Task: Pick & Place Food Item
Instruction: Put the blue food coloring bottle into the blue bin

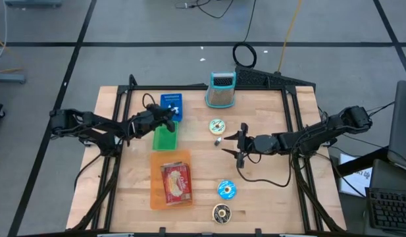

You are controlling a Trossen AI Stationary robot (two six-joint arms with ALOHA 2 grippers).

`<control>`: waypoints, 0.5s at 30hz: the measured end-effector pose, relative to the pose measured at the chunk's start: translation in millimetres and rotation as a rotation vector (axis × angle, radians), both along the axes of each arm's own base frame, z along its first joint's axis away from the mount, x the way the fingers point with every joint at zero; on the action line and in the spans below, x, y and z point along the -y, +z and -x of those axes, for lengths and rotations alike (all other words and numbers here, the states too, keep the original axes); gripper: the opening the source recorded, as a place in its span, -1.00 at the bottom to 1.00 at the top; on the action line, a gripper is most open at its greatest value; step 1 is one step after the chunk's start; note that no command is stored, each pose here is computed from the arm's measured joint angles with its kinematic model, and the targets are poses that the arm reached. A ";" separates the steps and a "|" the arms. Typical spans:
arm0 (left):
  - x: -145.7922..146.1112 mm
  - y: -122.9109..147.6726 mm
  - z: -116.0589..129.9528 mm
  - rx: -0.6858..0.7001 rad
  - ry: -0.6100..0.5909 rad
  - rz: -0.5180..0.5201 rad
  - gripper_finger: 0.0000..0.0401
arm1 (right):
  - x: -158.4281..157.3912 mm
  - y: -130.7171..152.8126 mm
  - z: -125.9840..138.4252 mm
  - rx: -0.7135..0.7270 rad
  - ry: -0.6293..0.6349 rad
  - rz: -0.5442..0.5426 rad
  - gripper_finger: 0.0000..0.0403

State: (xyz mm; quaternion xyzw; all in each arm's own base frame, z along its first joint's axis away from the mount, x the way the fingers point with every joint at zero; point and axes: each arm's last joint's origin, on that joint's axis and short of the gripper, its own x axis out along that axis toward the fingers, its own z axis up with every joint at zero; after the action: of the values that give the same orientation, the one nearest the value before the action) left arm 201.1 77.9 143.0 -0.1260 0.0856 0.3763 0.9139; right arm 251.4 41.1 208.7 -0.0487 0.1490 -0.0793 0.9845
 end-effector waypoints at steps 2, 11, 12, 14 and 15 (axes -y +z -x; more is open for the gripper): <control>0.0 -0.1 0.0 0.000 0.000 0.002 -0.54 | -0.1 -0.1 0.0 -0.001 0.001 0.000 0.03; 0.2 -1.7 0.5 0.021 0.014 0.047 -0.54 | 0.1 -1.5 0.5 -0.016 0.000 0.003 0.01; 0.2 -1.8 0.5 0.021 0.014 0.047 -0.54 | 0.1 -1.7 0.6 -0.019 0.001 0.004 0.01; 0.2 -1.7 0.5 0.026 0.016 0.052 -0.54 | 0.2 -2.1 0.7 -0.023 0.000 0.005 0.02; 0.2 -1.8 0.5 0.035 0.021 0.062 -0.54 | 0.2 -2.3 0.8 -0.025 0.000 0.005 0.03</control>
State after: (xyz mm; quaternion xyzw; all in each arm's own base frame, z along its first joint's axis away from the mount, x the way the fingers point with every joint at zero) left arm 200.6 77.8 141.3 -0.1614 0.0800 0.3807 0.9070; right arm 250.7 40.9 206.4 -0.0522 0.1612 -0.0789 0.9824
